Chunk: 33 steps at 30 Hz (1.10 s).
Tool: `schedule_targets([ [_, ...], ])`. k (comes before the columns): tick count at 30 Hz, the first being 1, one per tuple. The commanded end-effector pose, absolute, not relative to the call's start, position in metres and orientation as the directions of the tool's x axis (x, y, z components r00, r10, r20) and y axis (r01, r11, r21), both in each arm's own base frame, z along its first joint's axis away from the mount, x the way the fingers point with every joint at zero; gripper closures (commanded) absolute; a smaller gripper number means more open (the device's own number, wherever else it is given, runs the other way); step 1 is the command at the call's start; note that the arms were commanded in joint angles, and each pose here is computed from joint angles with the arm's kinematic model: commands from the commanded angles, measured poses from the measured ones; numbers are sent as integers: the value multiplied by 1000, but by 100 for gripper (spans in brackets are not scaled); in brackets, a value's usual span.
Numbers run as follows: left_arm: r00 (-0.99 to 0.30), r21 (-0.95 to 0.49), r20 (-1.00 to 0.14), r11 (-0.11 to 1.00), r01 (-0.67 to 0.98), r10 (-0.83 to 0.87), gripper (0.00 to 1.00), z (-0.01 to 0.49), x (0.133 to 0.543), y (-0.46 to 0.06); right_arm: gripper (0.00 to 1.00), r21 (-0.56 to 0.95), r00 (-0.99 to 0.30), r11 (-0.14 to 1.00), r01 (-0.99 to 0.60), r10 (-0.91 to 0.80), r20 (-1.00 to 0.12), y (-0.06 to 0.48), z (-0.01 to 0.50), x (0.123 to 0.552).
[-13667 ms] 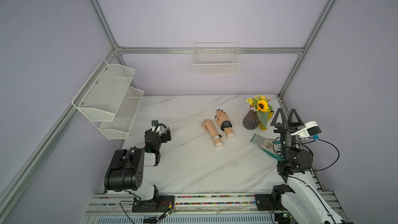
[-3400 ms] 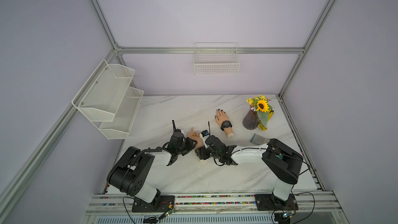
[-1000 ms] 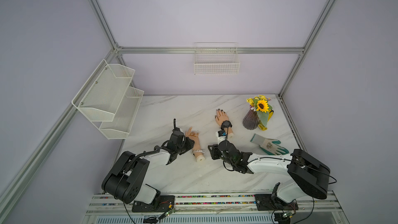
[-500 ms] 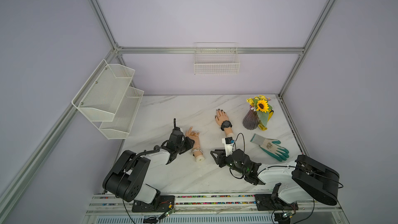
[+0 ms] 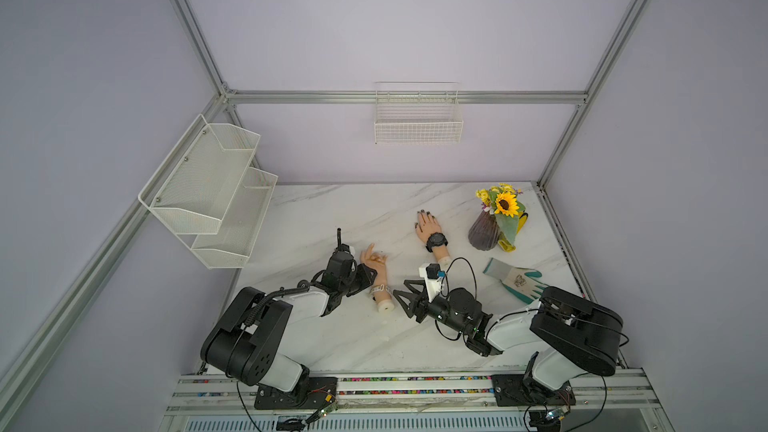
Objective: Take off the watch
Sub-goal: Take off the watch from the hand.
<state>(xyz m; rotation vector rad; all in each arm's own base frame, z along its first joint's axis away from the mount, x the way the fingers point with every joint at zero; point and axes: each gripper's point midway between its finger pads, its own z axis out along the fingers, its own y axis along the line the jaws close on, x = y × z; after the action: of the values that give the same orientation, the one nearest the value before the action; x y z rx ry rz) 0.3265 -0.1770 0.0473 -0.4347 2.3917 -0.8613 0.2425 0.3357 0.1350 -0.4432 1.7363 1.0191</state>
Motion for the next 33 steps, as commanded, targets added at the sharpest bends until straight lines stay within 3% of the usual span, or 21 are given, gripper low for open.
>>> schedule_targets([
  [1, -797, -618, -412, 778, -111, -441, 92, 38, 327, -170, 40, 374, -400, 647, -664, 115, -909, 345, 119, 262],
  [8, -793, -606, -417, 786, -121, -444, 92, 38, 326, -167, 41, 342, -413, 683, -645, 64, -908, 366, 97, 276],
  [18, -781, -582, -422, 799, -155, -459, 89, 37, 324, -159, 51, 375, -497, 747, -549, 68, -865, 352, 63, 277],
  [28, -773, -568, -416, 801, -190, -478, 89, 34, 323, -152, 100, 407, -520, 823, -396, 165, -838, 324, 60, 286],
  [33, -767, -550, -418, 808, -213, -487, 89, 32, 322, -146, 100, 402, -505, 869, -289, 219, -835, 300, 64, 291],
])
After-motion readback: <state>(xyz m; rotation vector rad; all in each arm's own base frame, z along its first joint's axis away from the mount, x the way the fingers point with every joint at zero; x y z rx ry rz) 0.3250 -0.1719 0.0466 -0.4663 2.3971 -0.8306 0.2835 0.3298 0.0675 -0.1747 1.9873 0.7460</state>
